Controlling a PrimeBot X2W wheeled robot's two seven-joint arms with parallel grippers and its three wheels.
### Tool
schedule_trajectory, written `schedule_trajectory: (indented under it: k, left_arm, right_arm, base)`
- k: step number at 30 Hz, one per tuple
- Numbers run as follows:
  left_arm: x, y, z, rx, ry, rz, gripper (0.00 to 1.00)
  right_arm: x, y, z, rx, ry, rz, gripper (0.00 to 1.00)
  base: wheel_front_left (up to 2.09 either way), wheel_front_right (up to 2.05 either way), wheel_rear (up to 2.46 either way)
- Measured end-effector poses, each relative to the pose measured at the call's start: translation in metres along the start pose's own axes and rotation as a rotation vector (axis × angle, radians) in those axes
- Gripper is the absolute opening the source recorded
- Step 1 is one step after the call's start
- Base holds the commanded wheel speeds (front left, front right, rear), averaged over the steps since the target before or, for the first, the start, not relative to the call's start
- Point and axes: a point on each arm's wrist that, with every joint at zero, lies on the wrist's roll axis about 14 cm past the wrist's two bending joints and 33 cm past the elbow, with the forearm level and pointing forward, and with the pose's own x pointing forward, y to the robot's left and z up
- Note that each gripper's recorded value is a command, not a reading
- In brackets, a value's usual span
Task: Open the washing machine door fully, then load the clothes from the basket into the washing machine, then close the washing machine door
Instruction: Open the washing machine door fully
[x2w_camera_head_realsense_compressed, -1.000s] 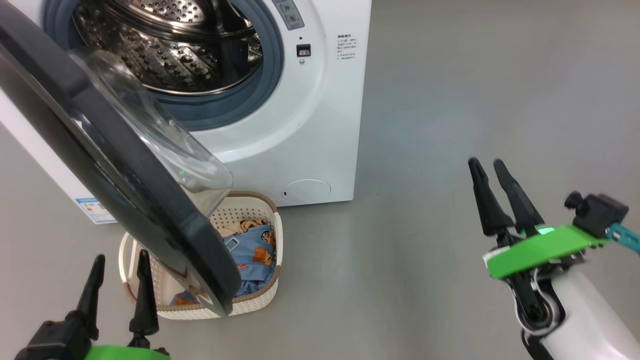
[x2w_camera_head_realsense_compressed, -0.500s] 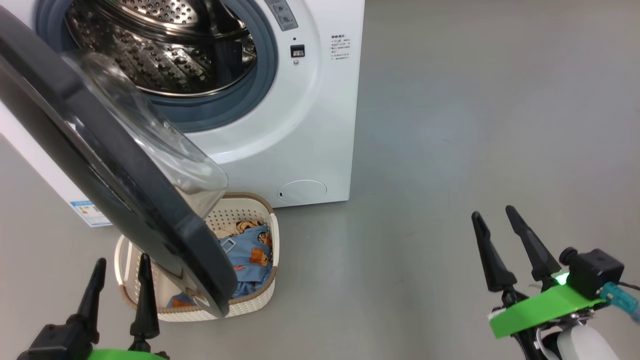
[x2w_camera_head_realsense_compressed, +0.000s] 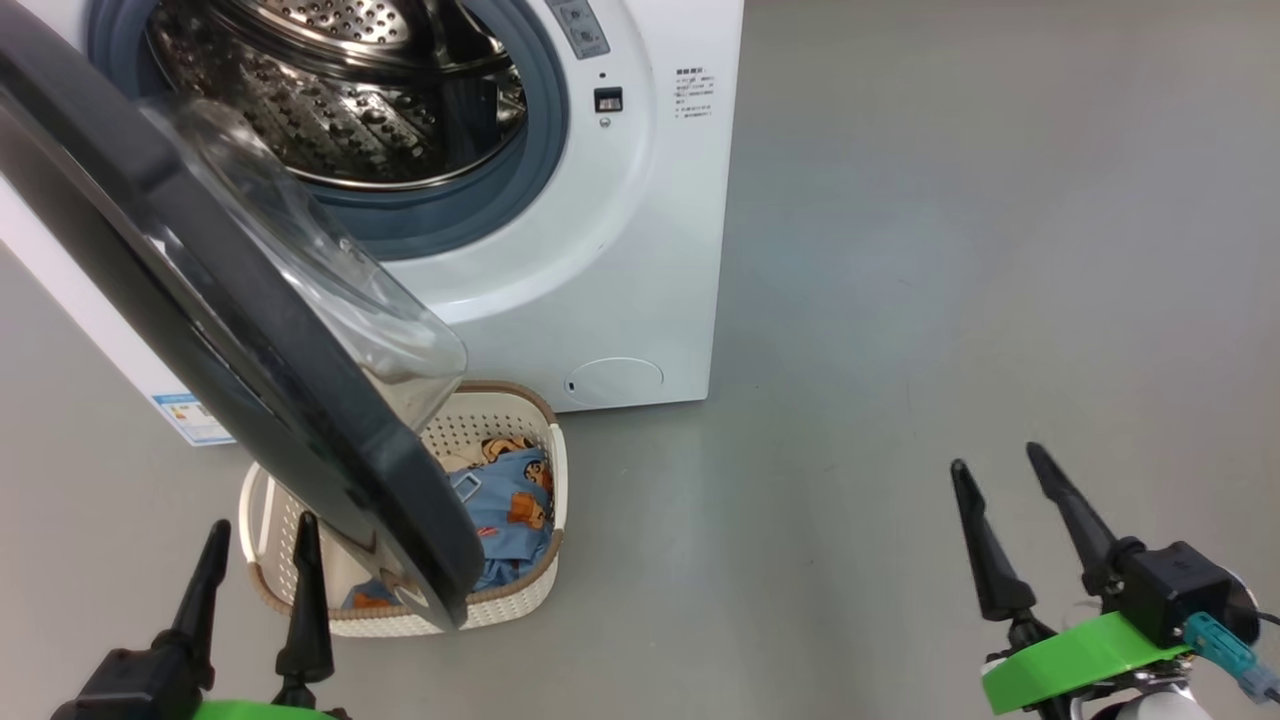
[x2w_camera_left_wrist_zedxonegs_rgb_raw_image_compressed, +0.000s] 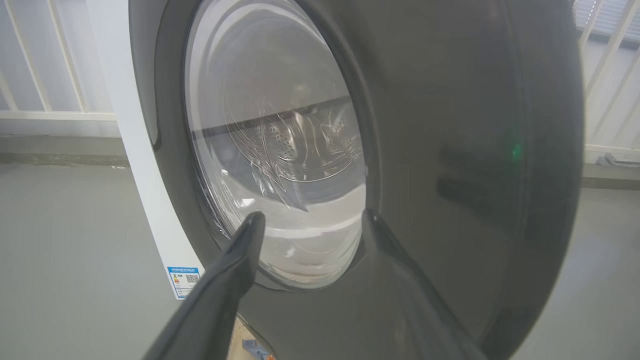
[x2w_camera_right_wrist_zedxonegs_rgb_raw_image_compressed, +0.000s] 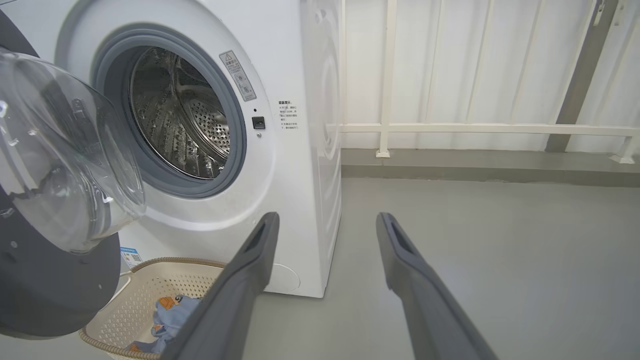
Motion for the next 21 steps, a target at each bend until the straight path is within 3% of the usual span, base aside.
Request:
schedule_trajectory:
  k: [21]
  left_arm:
    - [-0.006,0.004,-0.003,0.004,0.012,0.021,1.00]
  right_arm:
    - [-0.002,-0.012,0.004,-0.076,-0.007,-0.050,1.00]
  base:
    - [0.00,0.00,0.00]
